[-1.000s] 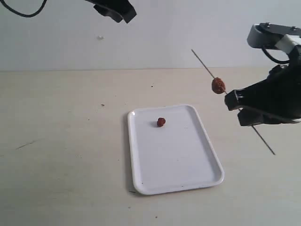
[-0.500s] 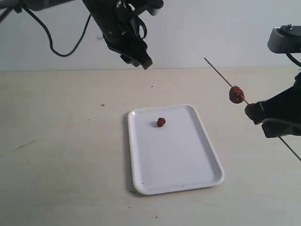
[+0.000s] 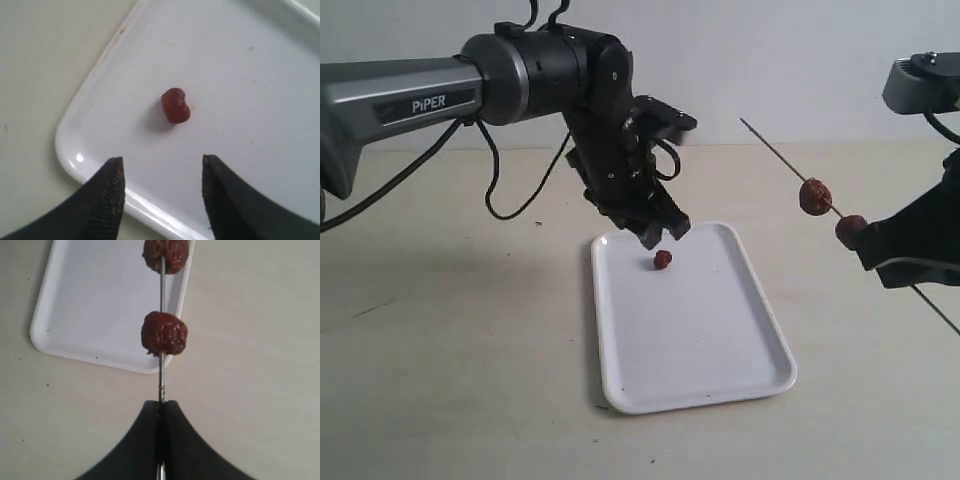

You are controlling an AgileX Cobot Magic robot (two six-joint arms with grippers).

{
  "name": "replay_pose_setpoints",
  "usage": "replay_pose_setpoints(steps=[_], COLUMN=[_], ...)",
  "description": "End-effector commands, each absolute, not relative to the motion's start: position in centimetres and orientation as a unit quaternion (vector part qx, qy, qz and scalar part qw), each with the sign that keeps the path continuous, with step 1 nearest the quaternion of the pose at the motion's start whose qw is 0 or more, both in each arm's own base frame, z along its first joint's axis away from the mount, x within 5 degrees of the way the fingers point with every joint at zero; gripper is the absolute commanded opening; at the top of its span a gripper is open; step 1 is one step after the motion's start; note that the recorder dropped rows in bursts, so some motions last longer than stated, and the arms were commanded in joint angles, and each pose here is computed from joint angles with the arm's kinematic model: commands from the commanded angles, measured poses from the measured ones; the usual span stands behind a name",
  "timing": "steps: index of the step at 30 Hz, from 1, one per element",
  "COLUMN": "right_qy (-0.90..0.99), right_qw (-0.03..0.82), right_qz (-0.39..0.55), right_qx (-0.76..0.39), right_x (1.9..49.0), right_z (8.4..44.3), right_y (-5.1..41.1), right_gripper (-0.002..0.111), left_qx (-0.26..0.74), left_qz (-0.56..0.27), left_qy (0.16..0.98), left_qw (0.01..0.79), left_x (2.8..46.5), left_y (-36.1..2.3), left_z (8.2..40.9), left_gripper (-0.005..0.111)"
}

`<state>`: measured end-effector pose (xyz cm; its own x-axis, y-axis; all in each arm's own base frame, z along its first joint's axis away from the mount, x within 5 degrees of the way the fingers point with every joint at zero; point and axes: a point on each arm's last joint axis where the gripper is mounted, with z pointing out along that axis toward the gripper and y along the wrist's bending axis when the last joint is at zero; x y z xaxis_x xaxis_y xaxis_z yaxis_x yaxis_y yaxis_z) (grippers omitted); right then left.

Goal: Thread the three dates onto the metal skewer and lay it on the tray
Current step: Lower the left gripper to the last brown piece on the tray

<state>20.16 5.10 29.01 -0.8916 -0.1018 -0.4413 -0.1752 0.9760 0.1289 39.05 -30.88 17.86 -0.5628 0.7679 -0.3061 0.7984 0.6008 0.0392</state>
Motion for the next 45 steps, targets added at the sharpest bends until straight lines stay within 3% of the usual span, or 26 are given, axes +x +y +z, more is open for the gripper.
replay_pose_setpoints(steps=[1,2,7,11,15,24,33,45], right_qy=[0.964,0.964,0.964,0.965,0.965,0.966,0.966,0.968], right_qw=[0.238,0.239,0.234,0.231,0.226,0.216,0.216,0.205], right_qz=[0.078,0.076,0.075,0.074,0.071,0.067,0.065,0.065], right_qx=[-0.087,-0.093,-0.099,-0.103,-0.114,-0.126,-0.129,-0.130], right_x=[20.2,20.2,20.1,20.1,20.0,19.8,19.8,19.6], right_z=[29.2,29.2,29.2,29.1,29.1,29.0,29.0,28.9], right_y=[5.1,5.1,5.1,5.1,5.1,5.0,5.0,5.0], right_gripper=[0.000,0.000,0.000,0.000,0.000,0.000,0.000,0.000], left_qx=[0.680,0.711,0.703,0.819,0.860,0.879,0.880,0.858], left_qz=[-0.011,0.001,0.005,0.051,0.057,-0.003,-0.027,-0.011], left_qy=[0.708,0.673,0.671,0.522,0.454,0.428,0.436,0.451], left_qw=[0.190,0.206,0.235,0.232,0.224,0.210,0.188,0.246], left_x=[38.9,39.1,39.5,39.7,40.0,40.2,40.8,41.7], left_y=[-31.8,-31.9,-32.2,-32.1,-31.5,-30.0,-30.3,-31.2], left_z=[18.7,18.7,18.9,18.9,18.8,18.4,13.9,13.2], left_gripper=[0.049,0.049,0.049,0.049,0.049,0.049,0.049,0.049])
